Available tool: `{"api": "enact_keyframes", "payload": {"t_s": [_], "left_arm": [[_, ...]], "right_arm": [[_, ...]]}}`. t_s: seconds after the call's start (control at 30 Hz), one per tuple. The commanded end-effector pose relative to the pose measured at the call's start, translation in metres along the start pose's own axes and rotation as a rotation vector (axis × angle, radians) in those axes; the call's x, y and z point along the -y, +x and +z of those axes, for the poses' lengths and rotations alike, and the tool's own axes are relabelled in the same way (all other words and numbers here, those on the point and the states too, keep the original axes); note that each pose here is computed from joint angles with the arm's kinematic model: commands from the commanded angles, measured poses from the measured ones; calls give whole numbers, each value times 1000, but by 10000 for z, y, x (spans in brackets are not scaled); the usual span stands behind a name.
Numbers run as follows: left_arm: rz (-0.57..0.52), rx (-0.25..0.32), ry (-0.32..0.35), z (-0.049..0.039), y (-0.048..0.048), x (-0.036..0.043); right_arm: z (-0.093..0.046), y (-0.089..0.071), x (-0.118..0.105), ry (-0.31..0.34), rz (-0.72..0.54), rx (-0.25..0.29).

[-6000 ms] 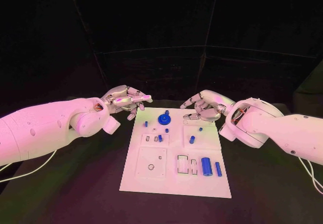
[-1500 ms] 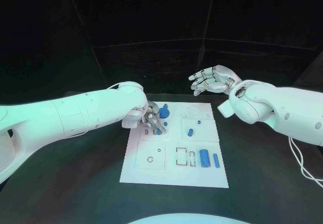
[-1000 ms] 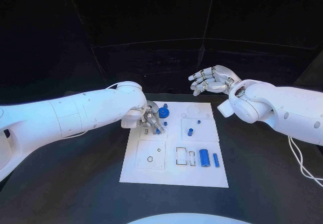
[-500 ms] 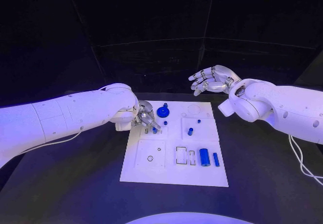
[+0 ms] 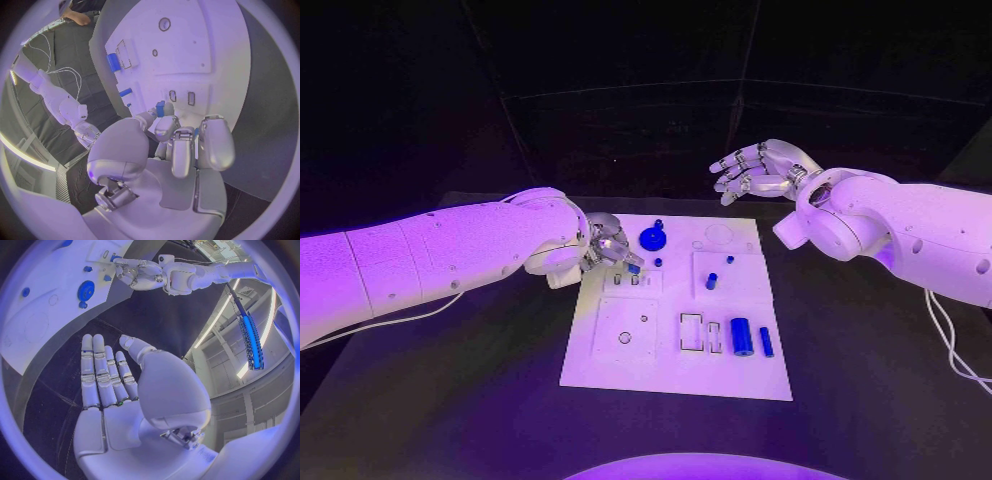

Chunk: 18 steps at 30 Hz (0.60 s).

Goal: Assemble the parts on the task board

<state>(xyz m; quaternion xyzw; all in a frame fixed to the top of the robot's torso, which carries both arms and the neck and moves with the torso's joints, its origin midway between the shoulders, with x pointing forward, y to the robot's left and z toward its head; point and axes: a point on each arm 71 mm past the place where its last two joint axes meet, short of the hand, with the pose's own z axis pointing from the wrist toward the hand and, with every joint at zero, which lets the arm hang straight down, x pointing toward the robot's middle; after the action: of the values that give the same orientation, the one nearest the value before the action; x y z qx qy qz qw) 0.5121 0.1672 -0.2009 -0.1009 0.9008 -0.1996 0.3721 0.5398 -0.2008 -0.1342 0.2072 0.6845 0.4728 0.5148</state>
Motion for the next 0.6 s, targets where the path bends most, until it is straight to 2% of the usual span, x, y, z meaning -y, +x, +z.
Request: {"api": "enact_keyframes", "payload": {"t_s": [0.03,0.27,0.6], "left_arm": [[-7,64,20,4,-12,8],[11,49,4,47,49,-7],[75,14,-20,87,85,-22]], "right_arm": [[4,-8,-12,-5,-5,-8],[3,-9,-11,-5,-5,-9],[4,-4,-12,-5,-4,-13]]}}
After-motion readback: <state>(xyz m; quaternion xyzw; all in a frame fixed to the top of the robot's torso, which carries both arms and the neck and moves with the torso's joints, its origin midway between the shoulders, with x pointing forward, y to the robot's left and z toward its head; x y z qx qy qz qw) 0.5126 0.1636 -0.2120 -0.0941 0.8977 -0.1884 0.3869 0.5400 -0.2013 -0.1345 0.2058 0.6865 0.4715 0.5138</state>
